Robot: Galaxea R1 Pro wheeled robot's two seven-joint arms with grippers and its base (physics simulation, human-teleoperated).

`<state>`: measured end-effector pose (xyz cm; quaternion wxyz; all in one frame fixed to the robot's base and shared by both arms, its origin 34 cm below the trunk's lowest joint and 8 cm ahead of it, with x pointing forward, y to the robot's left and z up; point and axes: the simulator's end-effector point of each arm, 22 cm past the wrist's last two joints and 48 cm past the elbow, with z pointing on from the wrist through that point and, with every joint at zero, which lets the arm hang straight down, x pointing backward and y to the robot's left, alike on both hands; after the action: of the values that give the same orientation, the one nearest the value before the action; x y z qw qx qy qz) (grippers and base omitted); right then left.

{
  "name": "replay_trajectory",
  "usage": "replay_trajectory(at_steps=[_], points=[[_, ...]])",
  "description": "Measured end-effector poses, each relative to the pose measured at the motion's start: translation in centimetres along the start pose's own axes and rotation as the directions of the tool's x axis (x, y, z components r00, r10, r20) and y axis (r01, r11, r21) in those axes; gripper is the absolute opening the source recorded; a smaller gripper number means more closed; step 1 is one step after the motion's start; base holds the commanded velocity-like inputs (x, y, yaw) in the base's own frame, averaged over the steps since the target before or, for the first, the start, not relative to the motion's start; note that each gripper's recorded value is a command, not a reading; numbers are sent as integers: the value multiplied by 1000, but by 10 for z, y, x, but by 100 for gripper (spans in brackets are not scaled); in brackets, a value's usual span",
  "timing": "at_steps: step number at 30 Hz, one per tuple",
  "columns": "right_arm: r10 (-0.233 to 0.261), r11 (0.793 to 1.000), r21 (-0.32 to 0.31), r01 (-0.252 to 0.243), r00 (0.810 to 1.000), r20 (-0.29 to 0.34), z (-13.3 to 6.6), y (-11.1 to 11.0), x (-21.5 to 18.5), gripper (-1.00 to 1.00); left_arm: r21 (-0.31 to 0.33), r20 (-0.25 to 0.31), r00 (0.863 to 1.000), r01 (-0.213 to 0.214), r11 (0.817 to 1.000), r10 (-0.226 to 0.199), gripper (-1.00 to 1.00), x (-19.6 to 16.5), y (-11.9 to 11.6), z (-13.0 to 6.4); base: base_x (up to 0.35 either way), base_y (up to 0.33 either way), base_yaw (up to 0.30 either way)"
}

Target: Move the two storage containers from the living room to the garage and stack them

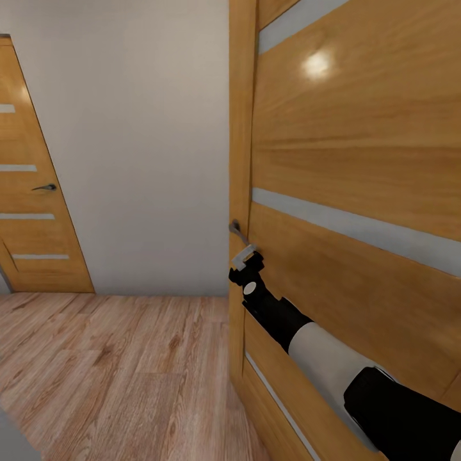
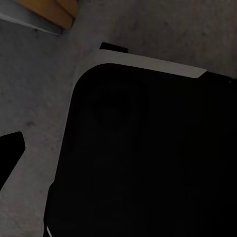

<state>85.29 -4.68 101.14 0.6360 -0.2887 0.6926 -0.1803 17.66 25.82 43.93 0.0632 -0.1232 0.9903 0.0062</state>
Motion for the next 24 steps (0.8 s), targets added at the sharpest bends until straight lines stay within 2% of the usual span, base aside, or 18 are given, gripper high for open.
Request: replay_trajectory(at_steps=[14,24], points=[[13,1000,-3,-13,1000,-3,0,0,1,100,-2,0,1000,3,1000,-3,100,0,0,0,27,0,0],[8,1000,9,-8,1000,1,0,-3,0,100,0,-2,1000,2,1000,-2,100,1,0,0,270,0,0]])
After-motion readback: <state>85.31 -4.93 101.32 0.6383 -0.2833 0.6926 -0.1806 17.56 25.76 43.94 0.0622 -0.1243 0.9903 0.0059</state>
